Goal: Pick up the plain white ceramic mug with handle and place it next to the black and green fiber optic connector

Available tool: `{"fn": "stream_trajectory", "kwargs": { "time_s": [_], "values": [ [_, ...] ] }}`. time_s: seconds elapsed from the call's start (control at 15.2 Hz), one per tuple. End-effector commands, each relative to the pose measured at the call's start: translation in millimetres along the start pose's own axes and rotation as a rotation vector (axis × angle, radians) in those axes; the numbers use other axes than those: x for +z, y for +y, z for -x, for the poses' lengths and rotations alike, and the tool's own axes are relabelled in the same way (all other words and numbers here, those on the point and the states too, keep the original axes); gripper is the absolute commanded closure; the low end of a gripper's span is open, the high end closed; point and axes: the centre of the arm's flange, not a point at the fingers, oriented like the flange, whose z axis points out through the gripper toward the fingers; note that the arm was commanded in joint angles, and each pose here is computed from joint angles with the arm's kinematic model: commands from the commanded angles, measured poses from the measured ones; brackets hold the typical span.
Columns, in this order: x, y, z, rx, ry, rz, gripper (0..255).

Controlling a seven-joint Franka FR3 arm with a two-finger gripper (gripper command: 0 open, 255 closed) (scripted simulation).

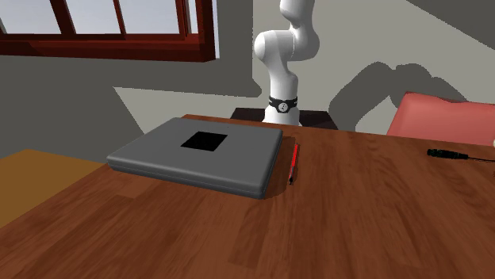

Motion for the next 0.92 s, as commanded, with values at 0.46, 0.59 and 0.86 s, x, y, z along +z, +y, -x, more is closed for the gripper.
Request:
{"fn": "stream_trajectory", "kwargs": {
  "time_s": [0.46, 0.59, 0.86],
  "values": [
    [47, 0, -1, 0.0, 0.001, 0.0, 255],
    [57, 0, -1, 0.0, 0.001, 0.0, 255],
    [78, 0, -2, 0.0, 0.001, 0.0, 255]
  ]
}}
